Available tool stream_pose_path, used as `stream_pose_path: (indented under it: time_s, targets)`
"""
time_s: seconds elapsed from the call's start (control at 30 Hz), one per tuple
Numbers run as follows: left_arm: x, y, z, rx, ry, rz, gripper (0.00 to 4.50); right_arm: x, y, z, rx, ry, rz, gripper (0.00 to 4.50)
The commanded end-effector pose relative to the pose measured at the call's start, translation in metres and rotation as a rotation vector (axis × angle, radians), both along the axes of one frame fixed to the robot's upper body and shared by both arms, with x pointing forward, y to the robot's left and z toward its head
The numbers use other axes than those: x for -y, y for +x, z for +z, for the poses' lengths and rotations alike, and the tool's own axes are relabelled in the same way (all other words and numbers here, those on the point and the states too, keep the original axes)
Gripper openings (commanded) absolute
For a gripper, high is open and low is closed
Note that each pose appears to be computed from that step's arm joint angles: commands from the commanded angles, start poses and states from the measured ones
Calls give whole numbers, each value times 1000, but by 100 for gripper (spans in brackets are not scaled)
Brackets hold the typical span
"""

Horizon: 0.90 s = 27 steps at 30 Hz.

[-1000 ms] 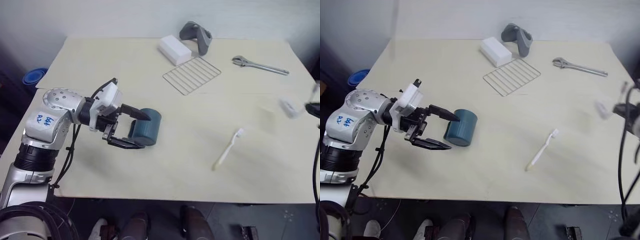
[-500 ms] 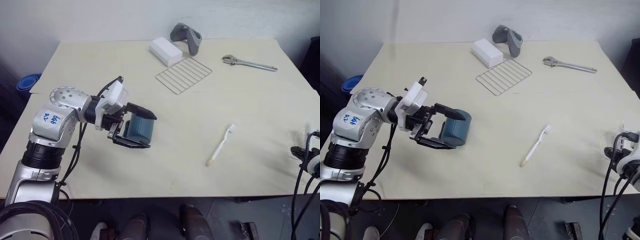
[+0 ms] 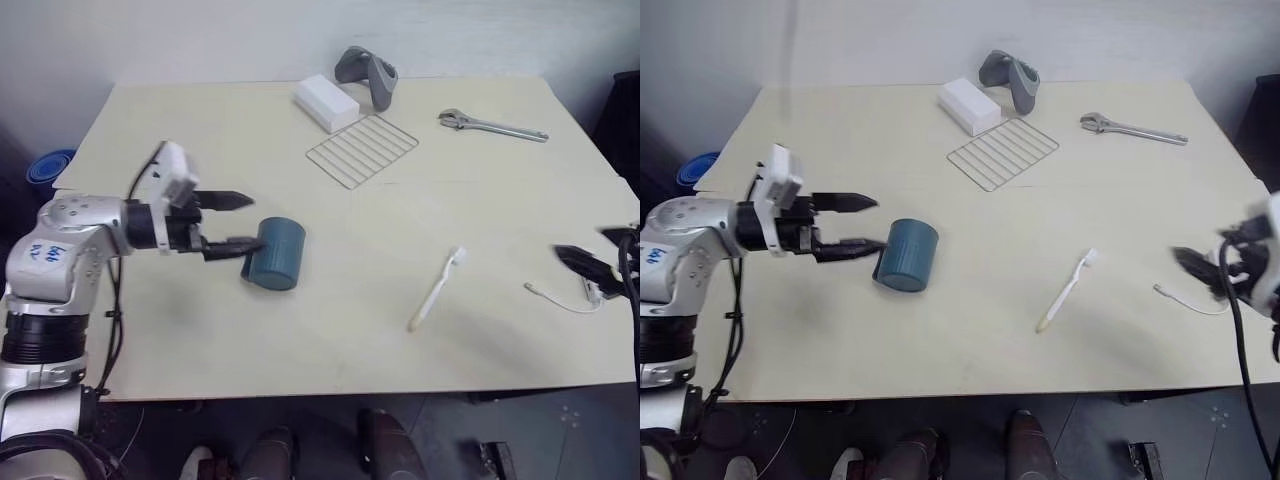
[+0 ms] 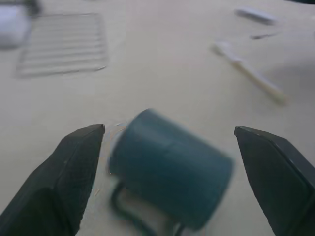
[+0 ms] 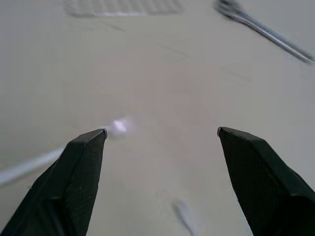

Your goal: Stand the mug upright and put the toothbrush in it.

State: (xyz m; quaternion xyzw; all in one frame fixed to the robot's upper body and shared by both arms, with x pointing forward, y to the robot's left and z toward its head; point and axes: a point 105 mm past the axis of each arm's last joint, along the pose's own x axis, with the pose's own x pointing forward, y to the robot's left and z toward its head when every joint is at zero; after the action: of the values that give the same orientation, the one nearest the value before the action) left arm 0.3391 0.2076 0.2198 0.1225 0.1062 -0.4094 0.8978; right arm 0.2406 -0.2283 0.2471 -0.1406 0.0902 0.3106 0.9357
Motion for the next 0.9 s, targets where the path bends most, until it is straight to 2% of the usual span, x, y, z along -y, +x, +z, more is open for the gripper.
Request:
stream_pose_path:
  time_s: [0.03, 0.17, 0.3, 0.4, 0.57, 0.67, 0.77, 0.87, 0.9]
  targets:
    - [-25, 12, -9, -54, 52, 233, 450, -54, -29, 6, -50, -10, 334, 377]
    - [-28, 16, -20, -235, -45, 408, 450, -83, -36, 10, -35, -89, 498, 377]
    - [-11, 15, -27, -339, -142, 426, 450, -91, -27, 19, 8, -66, 512, 377]
    - [2, 18, -29, -414, -224, 445, 450, -91, -24, 16, 1, -73, 510, 377]
    - [16, 19, -60, -479, -114, 433, 450, -88, -19, 5, -4, -96, 495, 377]
    - [21, 26, -71, -471, -55, 402, 450, -90, -17, 5, 9, -95, 499, 377]
    - [28, 29, -76, -468, -4, 356, 450, -89, -16, 5, 8, -94, 481, 377]
    - [39, 41, -76, -457, 8, 352, 450, -86, -18, 8, 13, -72, 467, 377]
    - [43, 43, -78, -466, 14, 340, 431, -86, -20, 9, 17, -59, 464, 380]
